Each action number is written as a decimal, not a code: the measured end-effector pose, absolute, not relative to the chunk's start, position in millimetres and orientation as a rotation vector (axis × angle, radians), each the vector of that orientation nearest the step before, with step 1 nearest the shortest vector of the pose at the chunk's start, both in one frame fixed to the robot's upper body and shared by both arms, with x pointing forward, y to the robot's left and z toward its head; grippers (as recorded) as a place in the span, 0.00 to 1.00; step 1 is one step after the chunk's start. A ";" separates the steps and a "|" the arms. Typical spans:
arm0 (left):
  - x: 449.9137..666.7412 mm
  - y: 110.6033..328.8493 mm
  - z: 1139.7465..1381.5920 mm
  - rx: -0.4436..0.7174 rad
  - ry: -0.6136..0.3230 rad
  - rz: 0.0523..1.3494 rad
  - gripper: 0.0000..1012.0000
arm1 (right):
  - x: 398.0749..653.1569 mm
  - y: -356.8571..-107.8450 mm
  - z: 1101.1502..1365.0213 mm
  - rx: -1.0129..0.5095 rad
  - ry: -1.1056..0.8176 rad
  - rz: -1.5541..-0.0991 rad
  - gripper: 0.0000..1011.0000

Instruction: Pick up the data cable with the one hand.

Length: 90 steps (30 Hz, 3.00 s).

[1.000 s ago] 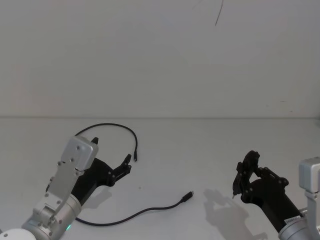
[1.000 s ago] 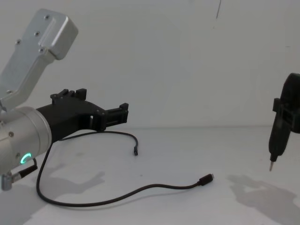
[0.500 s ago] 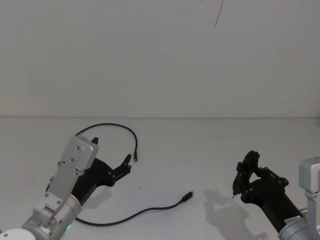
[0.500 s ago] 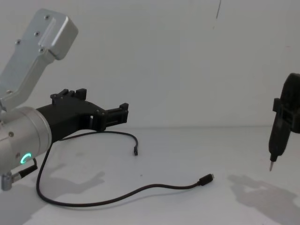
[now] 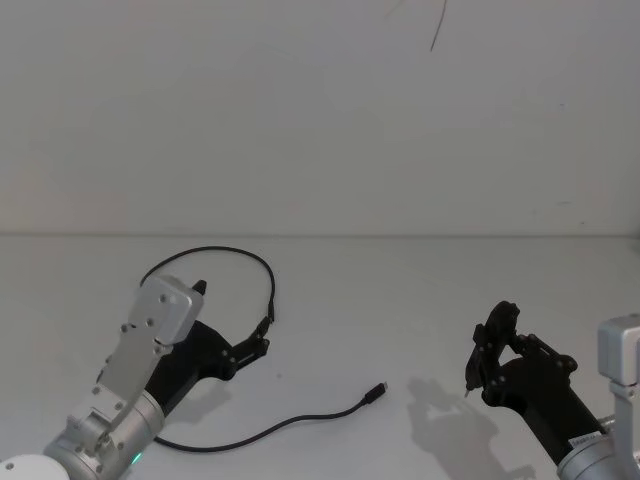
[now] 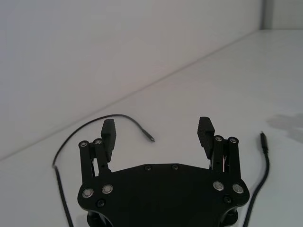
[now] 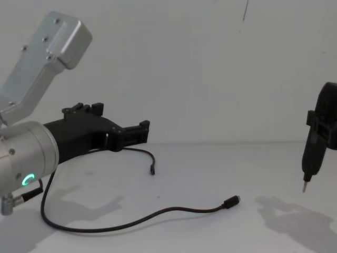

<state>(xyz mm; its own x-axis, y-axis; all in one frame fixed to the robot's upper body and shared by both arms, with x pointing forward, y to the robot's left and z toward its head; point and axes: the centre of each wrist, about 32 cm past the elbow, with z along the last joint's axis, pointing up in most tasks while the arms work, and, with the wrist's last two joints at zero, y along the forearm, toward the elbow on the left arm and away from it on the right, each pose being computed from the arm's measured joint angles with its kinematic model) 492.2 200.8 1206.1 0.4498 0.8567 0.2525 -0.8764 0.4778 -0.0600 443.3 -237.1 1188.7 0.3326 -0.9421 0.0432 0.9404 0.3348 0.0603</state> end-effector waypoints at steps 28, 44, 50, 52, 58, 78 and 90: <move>524.9 223.2 1240.0 0.347 -0.176 0.707 0.99 | 443.3 -237.1 1188.7 0.026 -0.075 -1.229 0.26; 545.6 227.8 1246.0 0.453 -0.137 0.580 0.99 | 443.3 -237.1 1188.7 0.026 -0.075 -1.230 0.26; 551.9 226.4 1248.6 0.471 -0.129 0.544 0.99 | 443.3 -237.1 1188.7 0.026 -0.075 -1.230 0.26; 553.1 225.6 1248.9 0.476 -0.126 0.540 0.99 | 443.3 -237.1 1188.7 0.026 -0.075 -1.230 0.26; 557.1 221.7 1249.8 0.492 -0.116 0.526 0.99 | 443.3 -237.1 1188.7 0.026 -0.075 -1.230 0.26; 567.0 206.9 1246.9 0.566 -0.093 0.484 0.99 | 443.3 -237.1 1188.7 0.026 -0.075 -1.230 0.26; 569.3 201.3 1245.4 0.601 -0.073 0.494 0.99 | 443.3 -237.1 1188.7 0.026 -0.075 -1.230 0.26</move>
<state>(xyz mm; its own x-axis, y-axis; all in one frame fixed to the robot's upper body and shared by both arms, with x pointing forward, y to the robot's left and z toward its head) 569.3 201.3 1245.4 0.8816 0.4242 0.2071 -0.4661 0.7126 0.5244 443.3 -237.1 1188.7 0.3326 -0.9421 0.0432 0.9404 0.3347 0.0605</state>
